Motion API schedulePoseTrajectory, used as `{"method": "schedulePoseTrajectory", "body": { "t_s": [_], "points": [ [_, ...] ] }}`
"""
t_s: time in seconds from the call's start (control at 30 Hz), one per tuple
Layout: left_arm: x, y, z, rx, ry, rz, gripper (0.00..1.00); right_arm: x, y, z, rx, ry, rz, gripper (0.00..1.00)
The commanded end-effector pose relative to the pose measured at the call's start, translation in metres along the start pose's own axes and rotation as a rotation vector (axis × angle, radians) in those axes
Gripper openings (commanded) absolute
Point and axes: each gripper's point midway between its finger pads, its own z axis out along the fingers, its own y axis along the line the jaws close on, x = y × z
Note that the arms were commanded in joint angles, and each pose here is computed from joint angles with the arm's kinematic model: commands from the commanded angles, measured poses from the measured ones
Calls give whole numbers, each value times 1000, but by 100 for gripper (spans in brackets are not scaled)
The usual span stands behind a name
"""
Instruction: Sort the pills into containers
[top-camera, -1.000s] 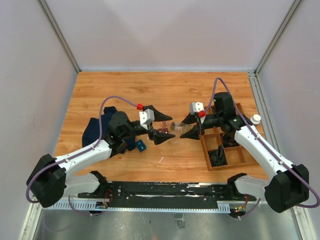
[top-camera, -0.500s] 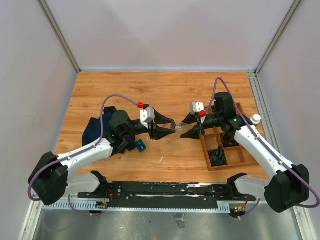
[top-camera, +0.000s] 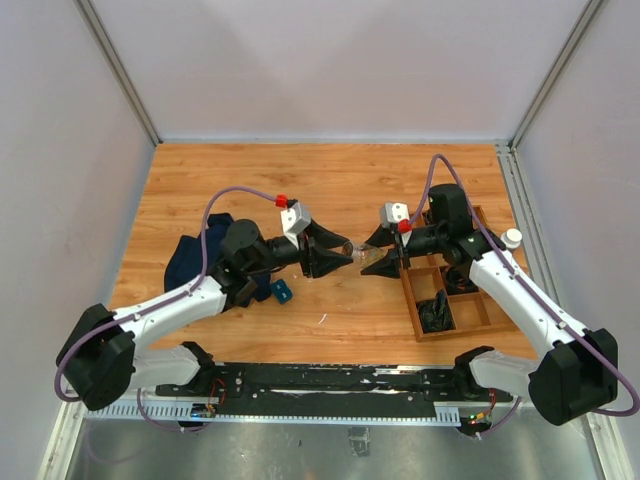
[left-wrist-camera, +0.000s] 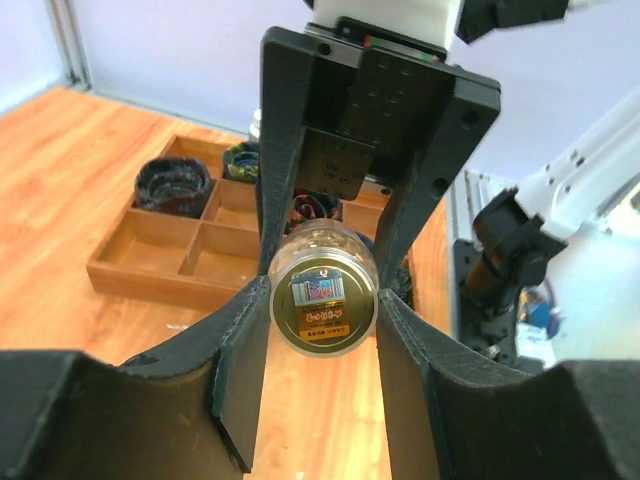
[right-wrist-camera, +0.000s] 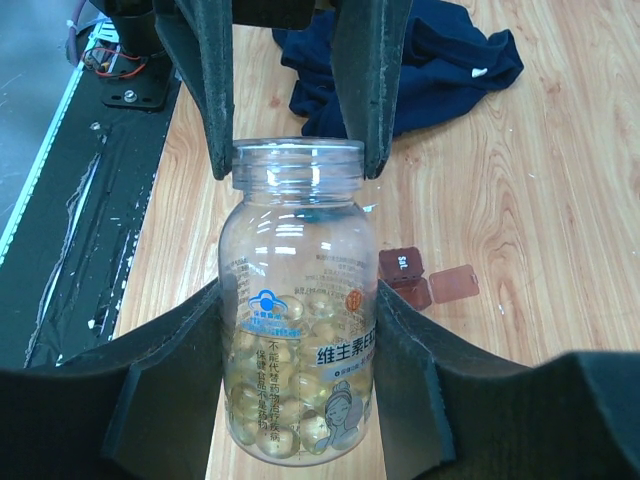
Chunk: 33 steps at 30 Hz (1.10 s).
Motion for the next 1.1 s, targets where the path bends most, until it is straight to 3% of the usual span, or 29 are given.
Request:
{"method": "schedulePoseTrajectory", "body": {
  "t_s": [0.0, 0.23, 0.43, 0.5, 0.57, 0.67, 0.8, 0.9, 1.07],
  "points": [
    [-20, 26, -9, -278, -97, -284, 0, -10, 3, -2, -15, -34, -44, 1],
    [-13, 14, -3, -498, -149, -651, 0, -8, 2, -1, -18, -33, -36, 1],
    [-3, 16, 8, -590, -102, -722, 4, -9, 2, -2, -12, -32, -39, 1],
    [-3, 20, 4, -625, -105, -706, 16, -9, 2, -2, -13, -32, -36, 1],
    [-5, 26, -2, -667, -109, -686, 43, -9, 2, -2, -14, -33, -37, 1],
    [-7, 31, -10, -705, -107, -635, 74, -8, 2, -2, -15, -33, -35, 1],
    [-15, 33, -22, -717, -108, -511, 95, -8, 2, -2, -16, -33, -33, 1],
    [-28, 21, -26, -613, -107, -328, 99, -9, 3, -2, -19, -36, -34, 0],
    [-42, -28, -27, -261, -129, 120, 99, -8, 4, -1, -30, -42, -29, 1]
  ]
}}
